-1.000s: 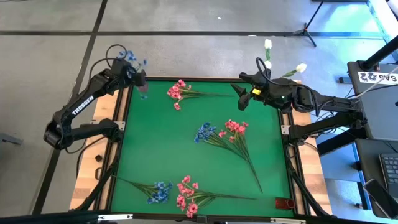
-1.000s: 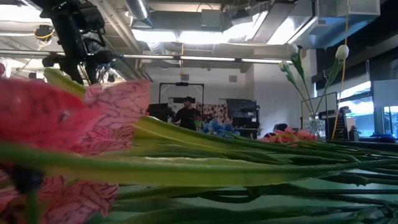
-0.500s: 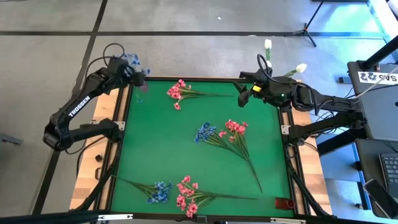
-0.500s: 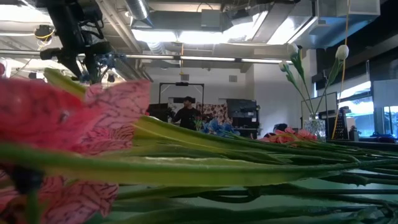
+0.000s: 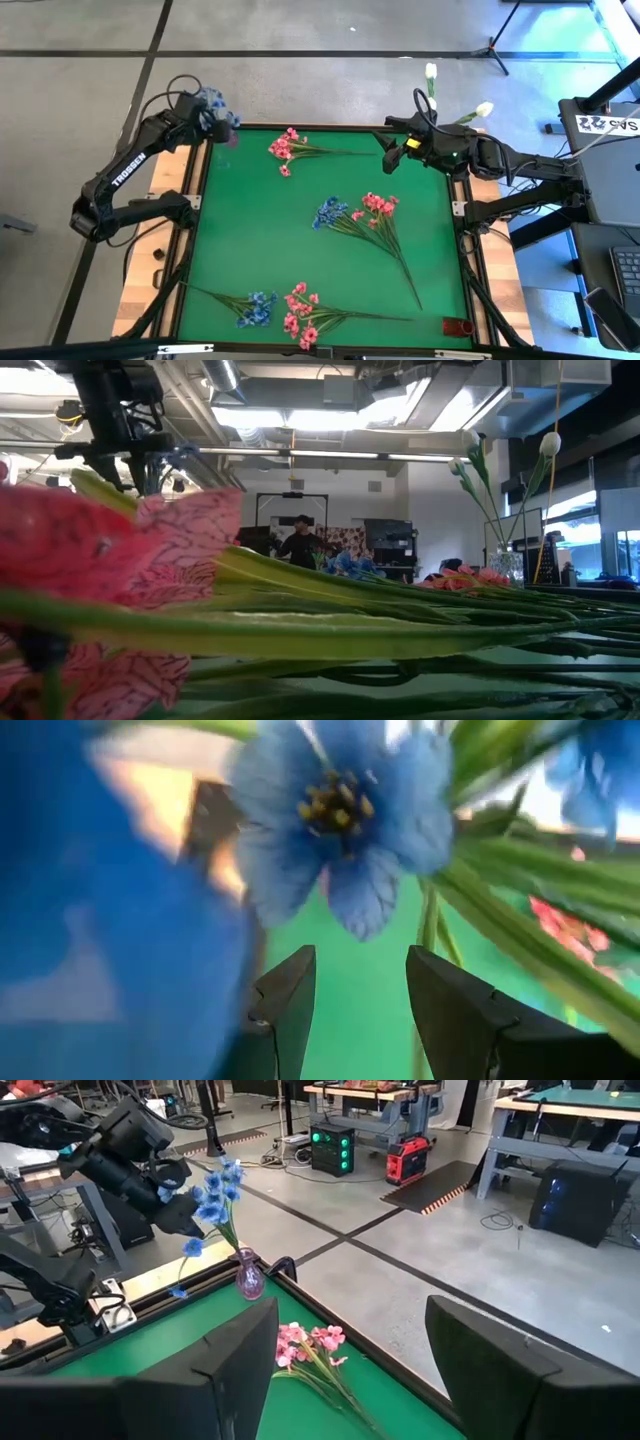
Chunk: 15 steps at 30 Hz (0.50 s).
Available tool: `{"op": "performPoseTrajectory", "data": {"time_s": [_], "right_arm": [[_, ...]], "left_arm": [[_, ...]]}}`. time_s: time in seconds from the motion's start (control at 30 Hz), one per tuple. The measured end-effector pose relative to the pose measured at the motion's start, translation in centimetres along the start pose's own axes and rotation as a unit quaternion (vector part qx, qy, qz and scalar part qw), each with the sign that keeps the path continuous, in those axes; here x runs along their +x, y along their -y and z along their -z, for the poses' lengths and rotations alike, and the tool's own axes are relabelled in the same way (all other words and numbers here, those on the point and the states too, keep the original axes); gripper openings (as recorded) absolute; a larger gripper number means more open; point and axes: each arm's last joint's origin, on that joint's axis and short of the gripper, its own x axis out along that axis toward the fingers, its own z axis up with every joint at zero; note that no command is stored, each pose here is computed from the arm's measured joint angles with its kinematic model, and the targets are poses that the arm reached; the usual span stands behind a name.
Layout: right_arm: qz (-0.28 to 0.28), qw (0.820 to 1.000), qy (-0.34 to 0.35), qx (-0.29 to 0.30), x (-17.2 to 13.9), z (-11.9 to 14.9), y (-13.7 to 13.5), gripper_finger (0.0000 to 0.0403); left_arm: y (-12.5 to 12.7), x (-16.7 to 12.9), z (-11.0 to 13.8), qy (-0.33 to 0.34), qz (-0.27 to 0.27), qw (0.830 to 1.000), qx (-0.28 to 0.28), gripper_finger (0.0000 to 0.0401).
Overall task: Sort flowers into vase by color
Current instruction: Put the top left blue flowers into the violet vase
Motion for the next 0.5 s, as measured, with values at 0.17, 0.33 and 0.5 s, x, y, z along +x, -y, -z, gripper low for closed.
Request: {"op": "performPoseTrajectory", "data": {"time_s": [0.17,0.33,0.5], "right_arm": [[0.001,1.000,-0.003,-0.001,0.0,0.1,0.0,0.0253],[0.003,1.000,-0.011,-0.007,0.0,0.2,0.1,0.0253],[0.004,1.000,-0.016,-0.010,0.0,0.3,0.1,0.0253]], "left_arm": [[0.0,-0.7,0.1,-0.033,0.022,0.999,0.003,0.0153],[-0.5,-0.8,0.9,-0.077,0.000,0.997,0.030,0.0153],[-0.3,-1.2,1.5,-0.086,0.002,0.994,0.062,0.0153]]}}
